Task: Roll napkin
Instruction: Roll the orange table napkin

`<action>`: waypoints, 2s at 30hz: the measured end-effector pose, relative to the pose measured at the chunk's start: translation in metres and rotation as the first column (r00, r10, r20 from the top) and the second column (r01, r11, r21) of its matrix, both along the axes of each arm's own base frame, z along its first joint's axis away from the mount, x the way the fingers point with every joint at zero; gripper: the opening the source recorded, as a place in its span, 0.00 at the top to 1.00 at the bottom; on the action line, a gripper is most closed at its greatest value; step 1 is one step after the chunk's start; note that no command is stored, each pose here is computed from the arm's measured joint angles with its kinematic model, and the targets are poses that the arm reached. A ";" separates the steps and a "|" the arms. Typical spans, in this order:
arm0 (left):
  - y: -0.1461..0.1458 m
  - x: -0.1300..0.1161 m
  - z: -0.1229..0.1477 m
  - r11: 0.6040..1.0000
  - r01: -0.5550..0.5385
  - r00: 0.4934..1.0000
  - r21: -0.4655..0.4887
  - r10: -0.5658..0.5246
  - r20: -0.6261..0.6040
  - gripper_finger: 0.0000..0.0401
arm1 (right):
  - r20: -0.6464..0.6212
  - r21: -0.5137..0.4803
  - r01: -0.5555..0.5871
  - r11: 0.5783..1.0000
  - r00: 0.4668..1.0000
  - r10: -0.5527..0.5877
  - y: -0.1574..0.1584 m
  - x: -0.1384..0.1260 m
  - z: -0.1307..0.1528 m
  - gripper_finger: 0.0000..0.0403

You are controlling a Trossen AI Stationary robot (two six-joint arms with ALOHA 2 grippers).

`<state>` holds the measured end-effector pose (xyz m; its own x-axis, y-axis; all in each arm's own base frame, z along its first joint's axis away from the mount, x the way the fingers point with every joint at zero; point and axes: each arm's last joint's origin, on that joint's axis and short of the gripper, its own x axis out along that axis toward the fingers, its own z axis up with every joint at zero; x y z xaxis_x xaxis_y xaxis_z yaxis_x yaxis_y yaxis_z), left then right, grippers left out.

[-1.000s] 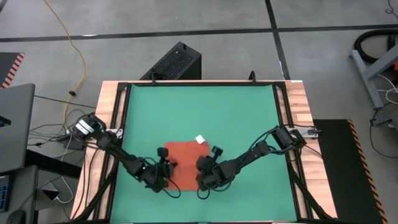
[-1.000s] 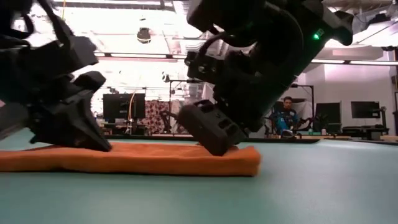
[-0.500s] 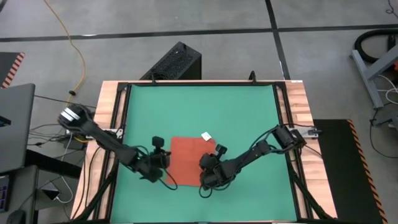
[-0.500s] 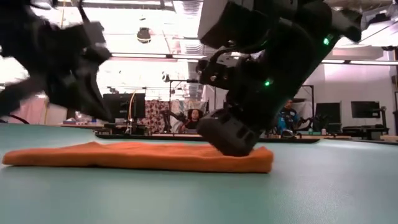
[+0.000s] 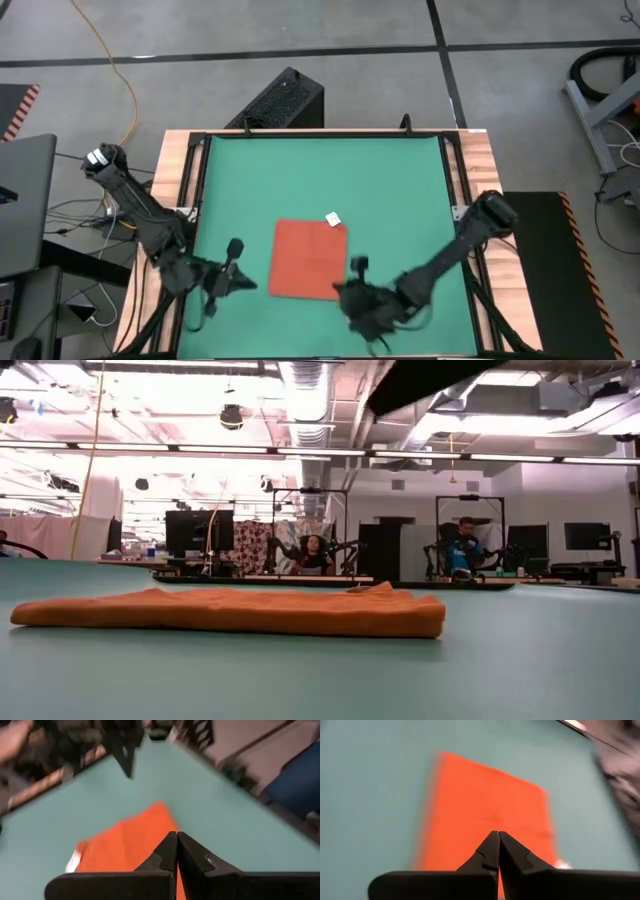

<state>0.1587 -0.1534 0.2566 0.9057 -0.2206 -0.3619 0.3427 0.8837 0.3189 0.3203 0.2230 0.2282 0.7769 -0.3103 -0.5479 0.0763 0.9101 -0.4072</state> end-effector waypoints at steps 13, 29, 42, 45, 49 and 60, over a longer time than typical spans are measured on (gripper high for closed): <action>0.011 -0.019 -0.088 0.963 -0.053 0.952 -0.265 0.129 0.278 1.00 | 0.394 0.334 -0.097 0.938 0.918 -0.046 -0.018 -0.038 -0.084 0.98; 0.009 0.014 -0.156 0.920 -0.198 0.974 -0.338 0.223 0.035 1.00 | 0.319 0.429 -0.113 0.896 0.947 -0.034 -0.041 -0.015 -0.121 0.98; 0.012 0.016 -0.187 0.871 -0.299 0.954 -0.390 0.274 -0.119 1.00 | 0.223 0.449 0.017 0.893 0.966 -0.131 -0.049 -0.008 -0.140 0.98; 0.012 0.016 -0.188 0.861 -0.311 0.951 -0.403 0.283 -0.128 1.00 | 0.198 0.464 0.032 0.886 0.970 -0.138 -0.055 -0.006 -0.140 0.98; 0.014 0.017 -0.189 0.852 -0.335 0.942 -0.402 0.312 -0.122 1.00 | 0.125 0.480 0.083 0.873 0.979 -0.162 -0.068 -0.003 -0.144 0.98; 0.031 0.029 -0.190 0.835 -0.379 0.925 -0.398 0.347 -0.153 1.00 | 0.024 0.417 0.150 0.896 0.984 -0.176 -0.103 0.007 -0.152 0.98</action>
<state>0.1878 -0.1229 0.0663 0.9253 -0.0240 -0.3785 -0.0215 0.9931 -0.1156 0.3271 0.1205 0.0762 0.7703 -0.1914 -0.6083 0.2499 0.9682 0.0118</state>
